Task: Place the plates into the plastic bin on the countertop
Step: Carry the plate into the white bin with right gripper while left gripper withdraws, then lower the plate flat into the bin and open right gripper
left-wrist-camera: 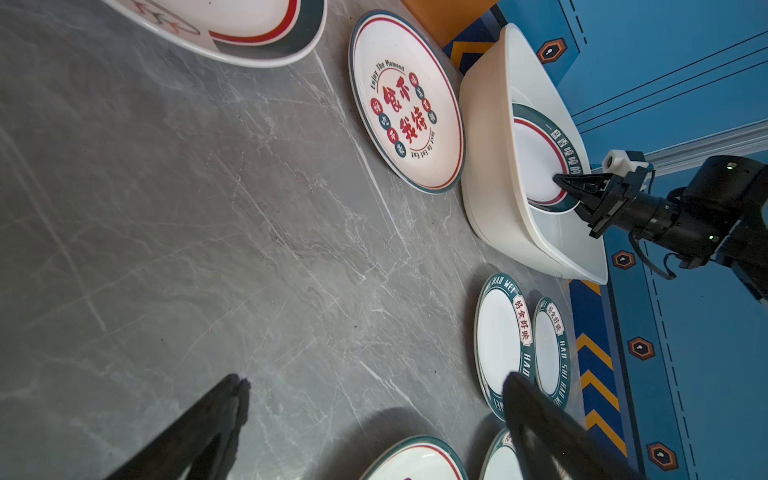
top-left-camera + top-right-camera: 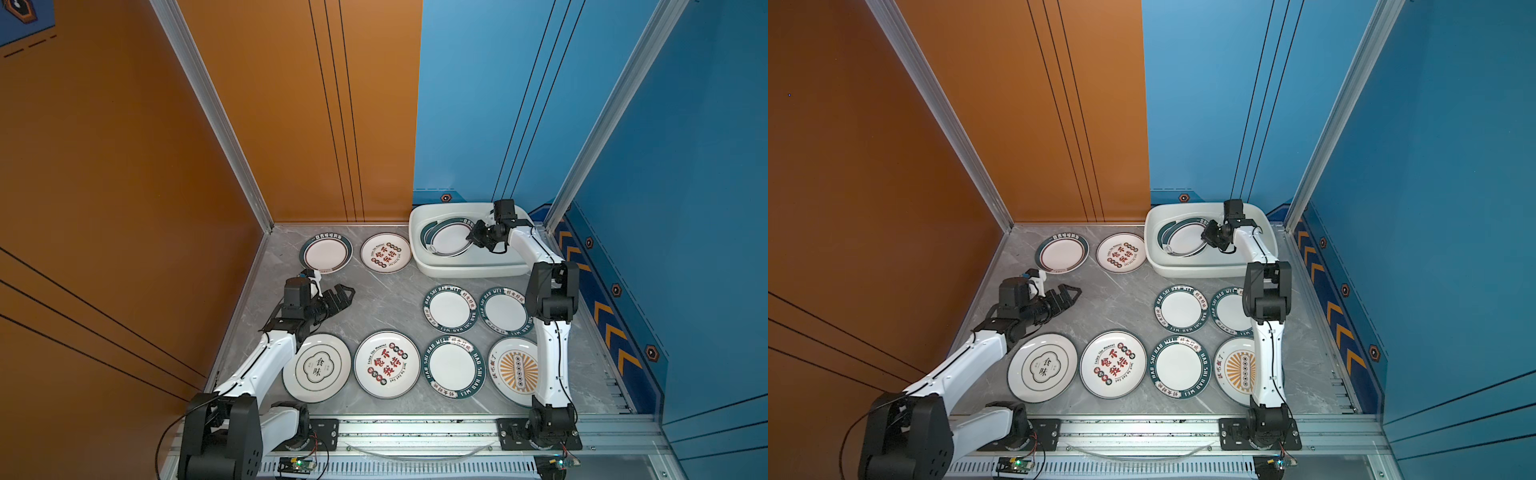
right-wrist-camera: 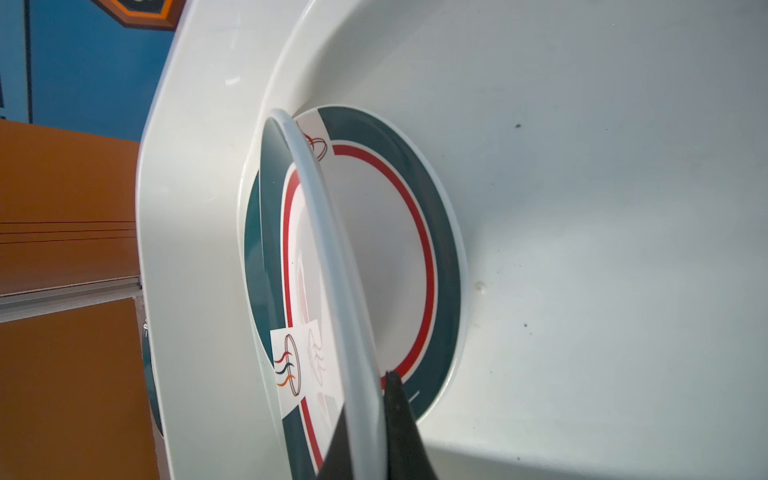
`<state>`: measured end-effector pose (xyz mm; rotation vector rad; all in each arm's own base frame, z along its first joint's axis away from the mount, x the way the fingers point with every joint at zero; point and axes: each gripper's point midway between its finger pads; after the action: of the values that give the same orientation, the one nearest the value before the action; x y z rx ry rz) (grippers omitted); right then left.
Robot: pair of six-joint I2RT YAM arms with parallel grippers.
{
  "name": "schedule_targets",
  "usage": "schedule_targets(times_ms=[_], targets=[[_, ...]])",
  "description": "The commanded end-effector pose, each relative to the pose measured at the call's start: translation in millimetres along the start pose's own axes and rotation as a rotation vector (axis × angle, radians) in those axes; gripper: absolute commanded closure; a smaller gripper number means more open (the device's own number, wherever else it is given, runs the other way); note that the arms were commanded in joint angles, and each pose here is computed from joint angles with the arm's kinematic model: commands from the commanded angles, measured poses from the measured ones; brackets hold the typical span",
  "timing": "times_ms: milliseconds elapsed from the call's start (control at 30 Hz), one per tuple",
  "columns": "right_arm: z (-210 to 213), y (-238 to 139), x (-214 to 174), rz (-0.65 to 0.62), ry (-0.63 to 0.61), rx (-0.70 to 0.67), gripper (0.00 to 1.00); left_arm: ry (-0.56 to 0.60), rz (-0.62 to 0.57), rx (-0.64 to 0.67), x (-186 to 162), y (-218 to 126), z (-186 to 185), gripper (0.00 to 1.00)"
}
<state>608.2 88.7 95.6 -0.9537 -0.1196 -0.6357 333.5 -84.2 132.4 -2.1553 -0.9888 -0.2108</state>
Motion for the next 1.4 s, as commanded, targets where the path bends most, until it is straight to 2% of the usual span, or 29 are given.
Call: schedule_targets(times_ms=[0, 67, 200, 367, 800, 1067, 1367], targets=[[5, -2, 3, -0.002, -0.01, -0.012, 1.0, 0.006, -0.003, 0.0, 0, -2, 3, 0.02], [3, -2, 1, 0.006, -0.023, -0.031, 1.0, 0.004, 0.0, -0.005, 0, -1, 3, 0.02], [-3, -3, 0, 0.021, -0.055, -0.081, 0.92, 0.0, 0.003, -0.009, 0, 1, 3, 0.02], [-9, -4, -1, 0.026, -0.076, -0.124, 0.87, -0.003, 0.007, -0.017, 0, 1, 2, 0.02], [-17, 1, -6, 0.042, -0.121, -0.198, 0.83, 0.0, 0.004, -0.023, 0, -1, 1, 0.02], [-21, 0, -14, 0.062, -0.195, -0.278, 0.74, 0.002, 0.003, -0.022, -1, -1, 3, 0.02], [-25, -2, -18, 0.076, -0.246, -0.322, 0.7, 0.002, 0.006, -0.024, -1, -1, 2, 0.02]])
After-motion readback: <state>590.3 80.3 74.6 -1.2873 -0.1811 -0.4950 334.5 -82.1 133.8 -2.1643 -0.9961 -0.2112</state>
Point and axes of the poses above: each gripper's point midway between its finger pads, its own y axis out along the fingers, its own z axis along the line the jaws close on, x = y × z, and after that the axes turned 5 degrees about -y, right-handed
